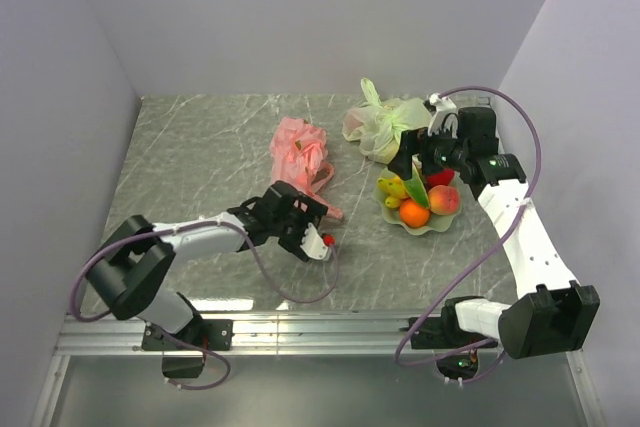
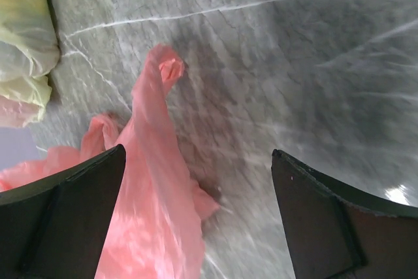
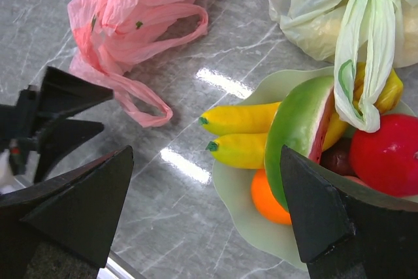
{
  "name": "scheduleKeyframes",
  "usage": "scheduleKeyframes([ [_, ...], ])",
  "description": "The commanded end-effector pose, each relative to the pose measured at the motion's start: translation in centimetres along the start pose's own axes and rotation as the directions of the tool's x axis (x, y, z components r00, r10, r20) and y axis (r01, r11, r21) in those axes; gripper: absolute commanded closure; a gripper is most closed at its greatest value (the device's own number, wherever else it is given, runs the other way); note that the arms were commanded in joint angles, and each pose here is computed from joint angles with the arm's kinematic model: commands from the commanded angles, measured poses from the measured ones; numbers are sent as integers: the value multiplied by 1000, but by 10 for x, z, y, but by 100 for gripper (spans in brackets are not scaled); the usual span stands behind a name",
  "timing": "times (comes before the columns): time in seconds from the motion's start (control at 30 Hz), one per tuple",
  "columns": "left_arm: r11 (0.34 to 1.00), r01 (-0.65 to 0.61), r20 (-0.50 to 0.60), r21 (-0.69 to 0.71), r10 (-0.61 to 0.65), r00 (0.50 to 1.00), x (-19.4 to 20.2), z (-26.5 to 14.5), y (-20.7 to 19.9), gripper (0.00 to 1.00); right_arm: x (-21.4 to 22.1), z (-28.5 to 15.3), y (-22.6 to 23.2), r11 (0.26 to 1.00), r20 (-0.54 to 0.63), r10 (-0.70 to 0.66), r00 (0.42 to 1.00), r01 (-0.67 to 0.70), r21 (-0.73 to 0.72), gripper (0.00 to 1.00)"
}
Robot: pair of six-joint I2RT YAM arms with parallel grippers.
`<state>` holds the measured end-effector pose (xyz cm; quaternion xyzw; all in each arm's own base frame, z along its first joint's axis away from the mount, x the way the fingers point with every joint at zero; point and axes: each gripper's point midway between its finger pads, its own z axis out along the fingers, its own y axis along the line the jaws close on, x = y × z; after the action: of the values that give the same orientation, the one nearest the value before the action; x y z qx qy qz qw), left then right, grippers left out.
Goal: Place the fake fruits into the plastic bag and tie a complex knot
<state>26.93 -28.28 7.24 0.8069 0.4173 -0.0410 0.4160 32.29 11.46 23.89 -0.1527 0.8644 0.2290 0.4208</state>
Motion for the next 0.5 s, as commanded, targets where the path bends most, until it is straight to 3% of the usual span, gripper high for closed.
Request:
scheduleKeyframes([
  [0.0, 983, -112, -26, -147, 109, 994, -7, 7, 50, 1, -12, -2, 7, 999, 27, -30, 999, 30, -18, 0],
  [0.3, 967, -106, -99, -233, 85, 991, 11, 25, 67, 1, -10, 2, 9, 999, 12, -25, 1000, 25, -34, 0],
  [0.4, 978, -47, -110, -202, 25, 994, 13, 28, 68, 20, -8, 5, 12, 998, 12, -27, 1000, 27, -50, 1],
  [0.43, 979, 20, -92, -203, -39, 995, 11, 26, 69, 41, -9, 5, 13, 998, 15, -28, 999, 29, -54, 1],
  [0.47, 981, 66, -68, -182, -80, 995, 1, 17, 72, 49, -10, 6, 14, 998, 20, -32, 999, 34, -61, 1],
])
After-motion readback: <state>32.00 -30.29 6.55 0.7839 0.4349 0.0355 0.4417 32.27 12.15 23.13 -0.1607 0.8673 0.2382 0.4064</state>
